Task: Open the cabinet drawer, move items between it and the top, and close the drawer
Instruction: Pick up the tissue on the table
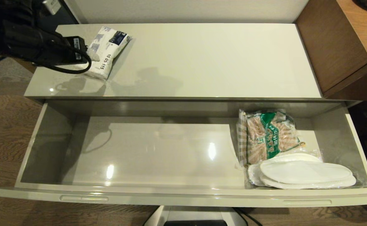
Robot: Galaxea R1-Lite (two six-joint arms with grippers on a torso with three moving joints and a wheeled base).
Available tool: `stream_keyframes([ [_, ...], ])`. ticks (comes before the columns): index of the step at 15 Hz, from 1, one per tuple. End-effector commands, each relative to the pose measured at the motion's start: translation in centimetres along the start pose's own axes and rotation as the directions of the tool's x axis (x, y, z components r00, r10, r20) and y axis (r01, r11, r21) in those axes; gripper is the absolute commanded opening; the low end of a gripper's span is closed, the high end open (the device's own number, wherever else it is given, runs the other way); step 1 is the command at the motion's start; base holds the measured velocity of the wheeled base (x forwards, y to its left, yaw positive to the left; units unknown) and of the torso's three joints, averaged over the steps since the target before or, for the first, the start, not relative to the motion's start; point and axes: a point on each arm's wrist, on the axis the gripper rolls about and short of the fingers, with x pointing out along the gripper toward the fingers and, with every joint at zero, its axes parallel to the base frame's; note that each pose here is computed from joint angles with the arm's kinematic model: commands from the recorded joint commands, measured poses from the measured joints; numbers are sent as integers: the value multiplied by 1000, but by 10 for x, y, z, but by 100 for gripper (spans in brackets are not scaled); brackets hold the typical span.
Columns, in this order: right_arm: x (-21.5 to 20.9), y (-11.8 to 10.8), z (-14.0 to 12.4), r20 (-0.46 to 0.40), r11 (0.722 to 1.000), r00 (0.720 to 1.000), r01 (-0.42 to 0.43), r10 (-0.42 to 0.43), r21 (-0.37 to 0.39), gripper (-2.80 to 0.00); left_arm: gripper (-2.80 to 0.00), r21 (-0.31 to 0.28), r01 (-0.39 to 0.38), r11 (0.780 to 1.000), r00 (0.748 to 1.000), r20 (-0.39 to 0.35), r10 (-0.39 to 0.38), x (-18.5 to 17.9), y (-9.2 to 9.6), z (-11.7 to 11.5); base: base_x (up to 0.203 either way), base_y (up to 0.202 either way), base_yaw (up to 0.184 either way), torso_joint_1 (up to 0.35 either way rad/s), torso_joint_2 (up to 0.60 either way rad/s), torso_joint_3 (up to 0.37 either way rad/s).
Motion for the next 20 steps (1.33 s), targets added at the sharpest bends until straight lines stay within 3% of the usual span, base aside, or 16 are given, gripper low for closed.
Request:
stream_keyframes([
  [1, -2, 0, -1, 21, 1000, 1000, 0, 0, 0, -280, 0, 48, -48, 998, 998, 51, 46, -5, 1, 6, 0, 0, 0, 0, 0, 0],
  [5, -2, 0, -1, 21, 1000, 1000, 0, 0, 0, -280, 0, 175, -169, 970, 984, 88, 155, 65, -18, -10, 0, 0, 0, 0, 0, 0],
  [7, -2, 0, -1, 21, 1000, 1000, 0, 0, 0, -280, 0, 267, -206, 941, 974, 144, 172, 84, -39, -14, 0, 0, 0, 0, 0, 0],
  [10, -2, 0, -1, 21, 1000, 1000, 0, 0, 0, -280, 0, 348, -239, 906, 965, 188, 183, 104, -65, -24, 0, 0, 0, 0, 0, 0],
  [12, -2, 0, -1, 21, 1000, 1000, 0, 0, 0, -280, 0, 364, -334, 869, 940, 190, 282, 115, -72, -31, 0, 0, 0, 0, 0, 0],
  [16, -2, 0, -1, 22, 1000, 1000, -1, 1, 0, -280, 0, 365, -345, 865, 937, 189, 294, 117, -72, -32, 0, 0, 0, 0, 0, 0],
  [20, -2, 0, -1, 22, 1000, 1000, 0, 0, 0, -280, 0, 316, -420, 851, 905, 218, 366, 118, -63, -28, 0, 0, 0, 0, 0, 0],
])
